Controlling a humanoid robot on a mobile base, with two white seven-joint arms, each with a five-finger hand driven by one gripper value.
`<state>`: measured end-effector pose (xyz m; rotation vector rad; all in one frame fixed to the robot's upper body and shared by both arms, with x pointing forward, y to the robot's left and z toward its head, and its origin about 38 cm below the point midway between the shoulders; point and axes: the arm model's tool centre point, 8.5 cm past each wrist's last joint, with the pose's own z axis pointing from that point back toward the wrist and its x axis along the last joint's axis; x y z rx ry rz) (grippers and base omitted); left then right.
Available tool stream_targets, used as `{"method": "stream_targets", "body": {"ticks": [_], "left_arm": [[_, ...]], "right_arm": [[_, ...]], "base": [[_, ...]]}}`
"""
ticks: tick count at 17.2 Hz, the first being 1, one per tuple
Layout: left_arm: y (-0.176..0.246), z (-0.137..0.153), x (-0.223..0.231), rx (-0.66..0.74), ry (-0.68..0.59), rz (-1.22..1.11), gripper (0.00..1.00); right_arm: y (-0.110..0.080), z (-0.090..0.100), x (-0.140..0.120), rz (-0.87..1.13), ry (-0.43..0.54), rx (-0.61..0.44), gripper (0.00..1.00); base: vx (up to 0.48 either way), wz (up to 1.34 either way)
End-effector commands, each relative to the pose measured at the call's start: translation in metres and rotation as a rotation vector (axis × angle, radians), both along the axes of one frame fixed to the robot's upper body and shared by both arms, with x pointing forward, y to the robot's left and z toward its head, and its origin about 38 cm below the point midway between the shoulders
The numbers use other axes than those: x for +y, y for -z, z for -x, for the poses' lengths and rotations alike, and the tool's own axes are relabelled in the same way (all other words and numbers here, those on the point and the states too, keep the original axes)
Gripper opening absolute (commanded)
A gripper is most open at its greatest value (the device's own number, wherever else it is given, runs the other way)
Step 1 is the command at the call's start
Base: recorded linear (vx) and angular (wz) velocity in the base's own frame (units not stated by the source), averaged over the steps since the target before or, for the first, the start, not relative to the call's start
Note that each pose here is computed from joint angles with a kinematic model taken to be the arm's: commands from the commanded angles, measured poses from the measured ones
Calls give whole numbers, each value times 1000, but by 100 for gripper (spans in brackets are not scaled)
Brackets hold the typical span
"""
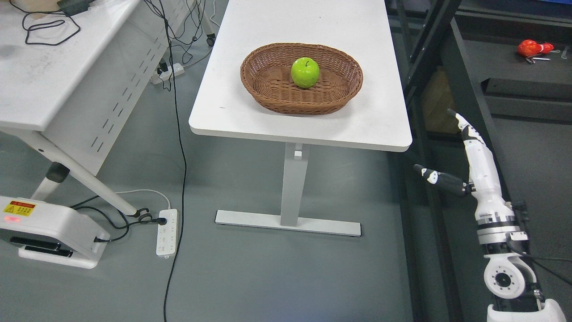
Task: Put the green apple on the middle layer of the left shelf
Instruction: 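Raise the right hand toward the wicker basket while approaching the table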
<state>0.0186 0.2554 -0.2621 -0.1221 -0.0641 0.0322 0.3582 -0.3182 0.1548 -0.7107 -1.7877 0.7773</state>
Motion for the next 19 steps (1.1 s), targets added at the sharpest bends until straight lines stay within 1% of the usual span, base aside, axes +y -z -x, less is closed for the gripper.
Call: {"method": "stream_targets", "body": {"ticks": [1, 5, 10, 14, 19], "left_arm": [[-1, 6, 11, 10, -1, -18, 100], [-1, 6, 11, 10, -1, -18, 100], [-1, 6, 11, 10, -1, -18, 100], [-1, 6, 11, 10, -1, -18, 100], [-1, 6, 11, 10, -1, -18, 100]], "right_arm": [[6, -2, 19, -16, -44, 17, 100], [14, 0, 36, -58, -63, 30, 100], [15, 0, 39, -64, -69, 33, 100], [19, 1, 48, -67, -91, 43, 100], [19, 1, 50, -73, -93, 44, 100]], "base": [[61, -4], [63, -38], [56, 0], [15, 102], [8, 94]]}}
